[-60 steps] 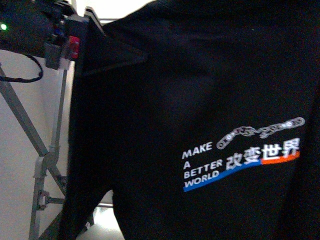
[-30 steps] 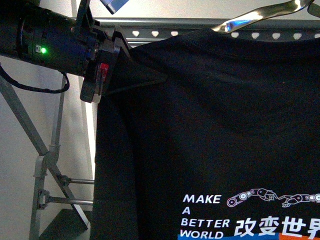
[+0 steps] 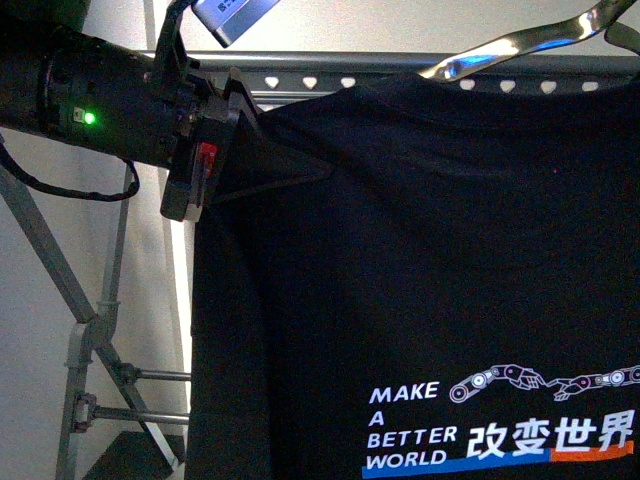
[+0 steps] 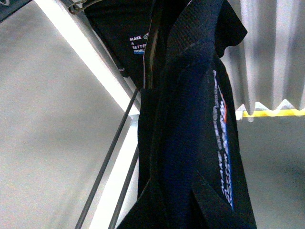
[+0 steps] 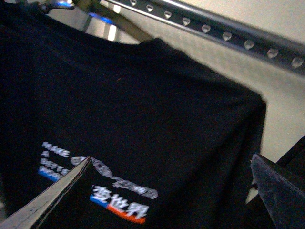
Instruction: Hang clothes on hanger
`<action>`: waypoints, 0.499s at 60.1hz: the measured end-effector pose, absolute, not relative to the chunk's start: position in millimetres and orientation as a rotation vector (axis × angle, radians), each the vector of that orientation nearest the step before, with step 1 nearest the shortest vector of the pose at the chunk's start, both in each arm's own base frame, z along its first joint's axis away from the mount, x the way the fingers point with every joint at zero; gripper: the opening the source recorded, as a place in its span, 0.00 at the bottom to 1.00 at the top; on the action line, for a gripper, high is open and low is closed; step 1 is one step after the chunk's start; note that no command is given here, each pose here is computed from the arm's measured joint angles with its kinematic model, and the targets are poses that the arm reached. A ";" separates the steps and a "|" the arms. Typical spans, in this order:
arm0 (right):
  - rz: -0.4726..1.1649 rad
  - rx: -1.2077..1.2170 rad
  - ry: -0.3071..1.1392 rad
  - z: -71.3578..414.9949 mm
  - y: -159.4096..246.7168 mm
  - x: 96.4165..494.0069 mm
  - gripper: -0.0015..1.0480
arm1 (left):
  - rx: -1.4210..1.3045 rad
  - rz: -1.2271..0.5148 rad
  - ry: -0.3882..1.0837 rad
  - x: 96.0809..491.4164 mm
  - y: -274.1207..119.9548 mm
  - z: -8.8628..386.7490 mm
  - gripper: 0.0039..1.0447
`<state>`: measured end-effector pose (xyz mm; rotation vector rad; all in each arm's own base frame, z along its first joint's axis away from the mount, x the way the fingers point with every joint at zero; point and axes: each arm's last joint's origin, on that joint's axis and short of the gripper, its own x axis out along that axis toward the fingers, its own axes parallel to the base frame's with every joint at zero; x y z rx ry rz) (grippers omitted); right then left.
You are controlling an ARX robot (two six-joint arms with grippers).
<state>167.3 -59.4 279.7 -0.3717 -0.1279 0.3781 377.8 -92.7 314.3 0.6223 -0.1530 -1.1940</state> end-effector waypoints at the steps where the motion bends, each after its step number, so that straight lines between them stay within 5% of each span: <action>1: 0.376 -0.419 -0.143 284.1 -61.0 173.9 0.93 | 0.622 -1.194 -0.153 377.8 -92.7 314.3 0.05; 13: 0.451 -0.879 -0.297 307.3 -66.8 232.5 0.93 | 0.623 -1.196 -0.154 377.6 -93.5 314.3 0.05; 30: 0.505 -1.244 -0.264 306.0 -77.6 283.6 0.93 | 0.624 -1.193 -0.153 377.8 -92.8 314.3 0.05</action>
